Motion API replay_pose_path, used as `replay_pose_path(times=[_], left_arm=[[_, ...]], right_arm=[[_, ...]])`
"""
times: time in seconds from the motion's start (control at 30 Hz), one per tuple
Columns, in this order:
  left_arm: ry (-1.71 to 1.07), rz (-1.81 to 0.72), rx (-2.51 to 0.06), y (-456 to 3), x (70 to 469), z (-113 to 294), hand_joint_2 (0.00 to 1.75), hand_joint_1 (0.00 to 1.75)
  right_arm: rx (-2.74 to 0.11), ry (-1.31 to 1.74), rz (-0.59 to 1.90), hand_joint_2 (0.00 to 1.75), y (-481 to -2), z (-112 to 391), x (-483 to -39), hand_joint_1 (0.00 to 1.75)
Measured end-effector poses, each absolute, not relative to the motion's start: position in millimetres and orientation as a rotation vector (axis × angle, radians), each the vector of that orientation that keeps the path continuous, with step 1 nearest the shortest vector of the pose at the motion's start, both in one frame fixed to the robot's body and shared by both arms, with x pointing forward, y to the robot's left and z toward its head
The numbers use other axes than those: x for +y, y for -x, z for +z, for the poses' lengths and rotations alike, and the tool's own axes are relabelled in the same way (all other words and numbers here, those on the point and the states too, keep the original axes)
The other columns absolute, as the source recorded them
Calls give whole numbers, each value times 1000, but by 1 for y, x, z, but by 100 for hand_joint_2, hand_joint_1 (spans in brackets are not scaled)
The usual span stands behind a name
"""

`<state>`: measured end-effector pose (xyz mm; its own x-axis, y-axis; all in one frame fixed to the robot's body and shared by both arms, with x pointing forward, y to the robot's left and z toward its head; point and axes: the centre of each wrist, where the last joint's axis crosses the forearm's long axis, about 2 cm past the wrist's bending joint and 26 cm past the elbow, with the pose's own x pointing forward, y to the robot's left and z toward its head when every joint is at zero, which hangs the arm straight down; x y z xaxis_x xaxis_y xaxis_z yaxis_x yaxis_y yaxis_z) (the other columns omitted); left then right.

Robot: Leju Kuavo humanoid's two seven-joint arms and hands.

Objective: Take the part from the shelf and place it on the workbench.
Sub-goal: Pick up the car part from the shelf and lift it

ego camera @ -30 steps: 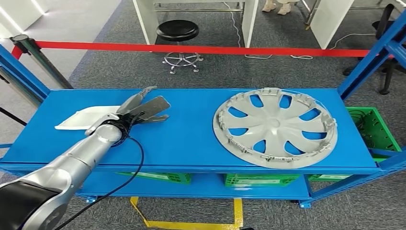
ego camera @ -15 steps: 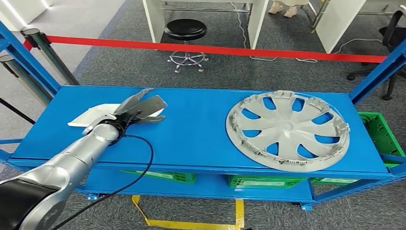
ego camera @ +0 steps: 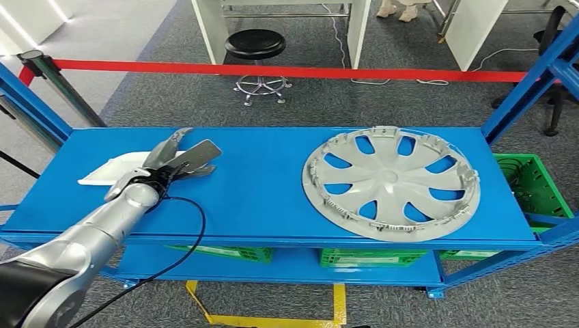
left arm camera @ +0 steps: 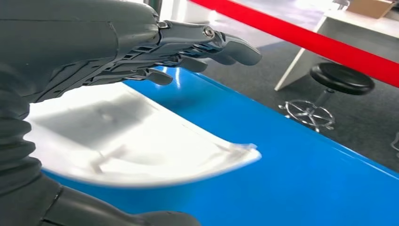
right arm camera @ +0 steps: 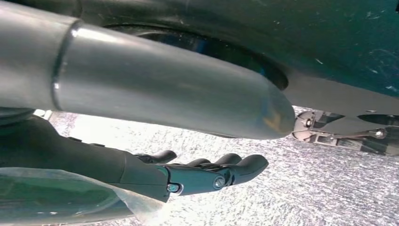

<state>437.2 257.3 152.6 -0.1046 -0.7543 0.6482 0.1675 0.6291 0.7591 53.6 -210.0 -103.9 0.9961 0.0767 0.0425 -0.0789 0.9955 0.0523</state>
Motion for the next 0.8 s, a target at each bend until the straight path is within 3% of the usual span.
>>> replay_pose_path(times=[0.8], left_arm=[[-555, -836, -1430, -436, 305, 149, 175, 0]], right_arm=[[-49, -85, -50, 0, -48, -105, -214, 0]])
